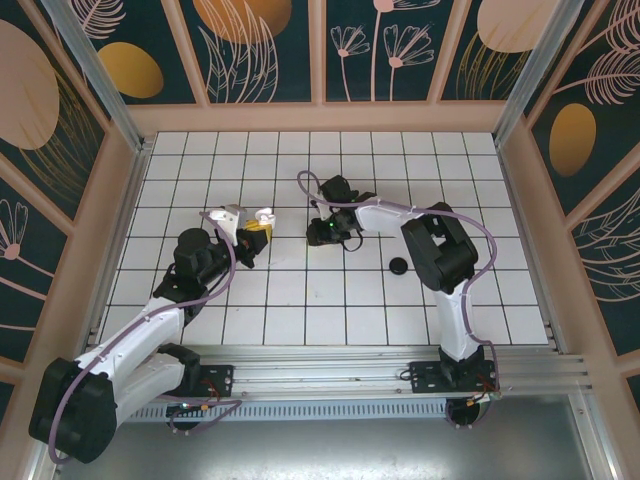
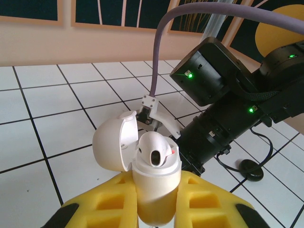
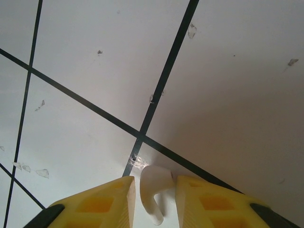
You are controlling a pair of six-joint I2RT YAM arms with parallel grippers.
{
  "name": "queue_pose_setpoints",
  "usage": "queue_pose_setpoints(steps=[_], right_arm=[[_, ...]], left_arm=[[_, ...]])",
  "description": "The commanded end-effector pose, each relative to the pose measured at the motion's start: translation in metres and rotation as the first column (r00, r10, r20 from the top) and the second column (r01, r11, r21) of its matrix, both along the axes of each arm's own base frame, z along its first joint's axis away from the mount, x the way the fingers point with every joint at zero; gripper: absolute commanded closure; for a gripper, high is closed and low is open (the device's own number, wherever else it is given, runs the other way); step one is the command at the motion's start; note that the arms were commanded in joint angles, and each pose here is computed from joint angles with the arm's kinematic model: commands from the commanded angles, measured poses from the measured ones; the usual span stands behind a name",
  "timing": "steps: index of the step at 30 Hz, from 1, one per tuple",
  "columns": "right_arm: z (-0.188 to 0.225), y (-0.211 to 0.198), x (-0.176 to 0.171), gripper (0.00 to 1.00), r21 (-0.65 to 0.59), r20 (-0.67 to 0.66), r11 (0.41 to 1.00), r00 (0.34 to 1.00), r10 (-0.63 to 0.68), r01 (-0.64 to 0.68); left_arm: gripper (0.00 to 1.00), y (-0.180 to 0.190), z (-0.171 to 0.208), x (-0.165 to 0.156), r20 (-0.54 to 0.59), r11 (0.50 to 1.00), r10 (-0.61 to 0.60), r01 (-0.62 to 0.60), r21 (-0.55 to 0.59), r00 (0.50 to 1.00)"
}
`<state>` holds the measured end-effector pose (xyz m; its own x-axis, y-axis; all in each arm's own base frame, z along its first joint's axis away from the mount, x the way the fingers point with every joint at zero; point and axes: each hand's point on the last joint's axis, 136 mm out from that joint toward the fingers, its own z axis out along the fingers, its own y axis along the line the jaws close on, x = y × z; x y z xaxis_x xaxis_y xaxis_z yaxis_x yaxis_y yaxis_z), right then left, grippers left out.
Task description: Insert wireless bluetooth earbuds into charging case
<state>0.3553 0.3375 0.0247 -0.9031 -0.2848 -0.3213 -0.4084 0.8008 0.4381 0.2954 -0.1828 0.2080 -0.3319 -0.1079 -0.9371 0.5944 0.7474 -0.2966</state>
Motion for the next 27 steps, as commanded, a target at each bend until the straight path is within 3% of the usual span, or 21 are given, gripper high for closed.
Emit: queue_pose_setpoints(steps=[1, 17, 27], right_arm=[[-0.013, 0.007, -0.003, 0.72, -0.036, -0.003, 0.999, 1.0, 0.02, -0.021], [0.008, 0.026, -0.005, 0.73, 0.029, -0.027, 1.0, 1.0, -0.003, 0.004], [0.003, 0.011, -0.02, 0.7, -0.012, -0.139, 0.991, 0.981, -0.137, 0.136]], left_arm=[[0.92, -0.001, 0.007, 0.001, 0.0, 1.0, -0.004, 0.004, -0.022, 1.0], [0.92, 0.0, 0.005, 0.0, -0.001, 1.0, -0.001, 0.001, -0.019, 1.0], [0.92, 0.001, 0.007, 0.001, 0.005, 1.0, 0.004, -0.004, -0.022, 1.0]])
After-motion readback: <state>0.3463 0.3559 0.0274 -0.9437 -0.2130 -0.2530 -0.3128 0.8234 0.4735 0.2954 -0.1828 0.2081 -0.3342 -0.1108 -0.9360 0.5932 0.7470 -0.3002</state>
